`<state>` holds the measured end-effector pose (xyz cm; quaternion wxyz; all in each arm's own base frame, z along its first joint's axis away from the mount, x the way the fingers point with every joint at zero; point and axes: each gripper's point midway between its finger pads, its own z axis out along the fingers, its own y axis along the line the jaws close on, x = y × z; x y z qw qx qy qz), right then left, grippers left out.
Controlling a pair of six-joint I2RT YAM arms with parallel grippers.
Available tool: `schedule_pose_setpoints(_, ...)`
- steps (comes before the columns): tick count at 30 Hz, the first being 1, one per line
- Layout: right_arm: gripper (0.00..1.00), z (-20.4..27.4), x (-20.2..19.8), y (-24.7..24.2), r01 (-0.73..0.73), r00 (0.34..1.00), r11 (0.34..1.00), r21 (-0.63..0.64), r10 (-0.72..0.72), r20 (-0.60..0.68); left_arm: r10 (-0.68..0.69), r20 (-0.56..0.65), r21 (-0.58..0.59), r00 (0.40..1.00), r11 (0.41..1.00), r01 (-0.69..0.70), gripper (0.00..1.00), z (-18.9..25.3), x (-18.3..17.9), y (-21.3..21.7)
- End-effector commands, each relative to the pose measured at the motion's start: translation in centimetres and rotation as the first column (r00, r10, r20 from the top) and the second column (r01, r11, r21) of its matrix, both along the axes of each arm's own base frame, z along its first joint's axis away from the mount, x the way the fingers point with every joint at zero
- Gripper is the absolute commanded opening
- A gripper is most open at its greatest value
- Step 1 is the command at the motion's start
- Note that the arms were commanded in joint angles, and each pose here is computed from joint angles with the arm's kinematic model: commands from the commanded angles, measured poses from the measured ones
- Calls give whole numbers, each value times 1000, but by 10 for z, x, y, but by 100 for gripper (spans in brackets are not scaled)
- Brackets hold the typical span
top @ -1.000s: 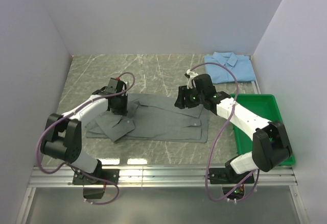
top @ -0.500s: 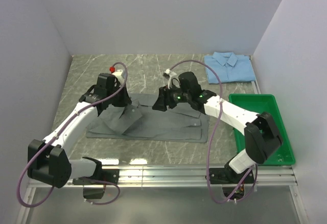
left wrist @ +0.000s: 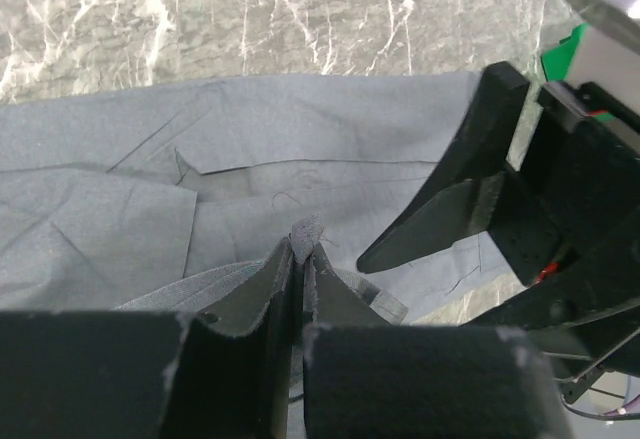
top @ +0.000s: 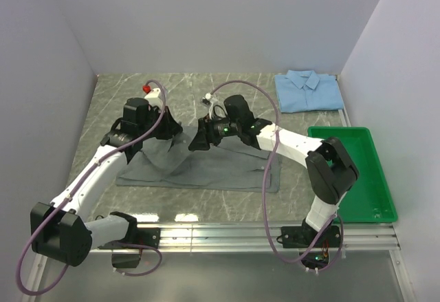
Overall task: Fold and stack the long sleeve shirts
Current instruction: Fold the shirt
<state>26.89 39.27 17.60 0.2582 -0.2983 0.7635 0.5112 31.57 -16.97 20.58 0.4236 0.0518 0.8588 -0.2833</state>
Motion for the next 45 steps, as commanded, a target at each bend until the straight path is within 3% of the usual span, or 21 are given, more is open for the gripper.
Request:
schedule_pose_setpoints(1,64,36,1,18,-71,996,993,95,65,60,-27,63,-45,998,999,30,7,16,0,-8)
schedule_pose_setpoints(6,61,35,-5,26,-124,992,985,118,122,27,-9,78,-58,997,998,14,8,18,3,-7)
schedule_pose_setpoints(9,54,36,-7,30,-148,989,982,121,147,13,3,89,-66,996,998,3,8,19,3,-6)
schedule_pose_setpoints(13,33,40,-12,31,-173,985,977,126,172,13,24,110,-74,994,997,-16,9,24,4,-4)
schedule_pose_setpoints(14,20,39,-14,31,-178,984,976,124,178,12,24,124,-81,992,997,-14,10,28,4,-4)
schedule_pose_setpoints(17,0,44,-15,27,-181,983,977,113,177,40,44,132,-91,990,995,-32,16,34,4,-2)
schedule_pose_setpoints(21,0,54,-21,19,-179,981,983,43,175,83,141,150,-71,979,989,-132,32,49,14,14)
schedule_pose_setpoints(22,0,60,-21,18,-190,974,981,30,185,133,176,181,-78,968,983,-165,45,65,19,20)
schedule_pose_setpoints(26,0,74,-41,13,-218,956,976,-18,217,195,363,240,-116,900,931,-345,72,100,36,57)
schedule_pose_setpoints(28,0,71,-50,10,-232,950,971,-56,238,204,452,244,-136,858,892,-431,79,110,42,80)
schedule_pose_setpoints(33,0,68,-91,8,-309,921,942,-129,331,204,631,166,-117,758,776,-620,82,83,55,137)
schedule_pose_setpoints(36,0,71,-115,9,-370,890,916,-156,398,224,665,86,-77,742,747,-660,81,54,60,158)
schedule_pose_setpoints(39,0,78,-134,11,-418,859,893,-168,449,247,683,-10,-28,730,730,-683,78,16,64,178)
schedule_pose_setpoints(45,0,67,-150,4,-429,846,866,-257,485,220,647,-150,1,748,757,-654,74,-34,69,171)
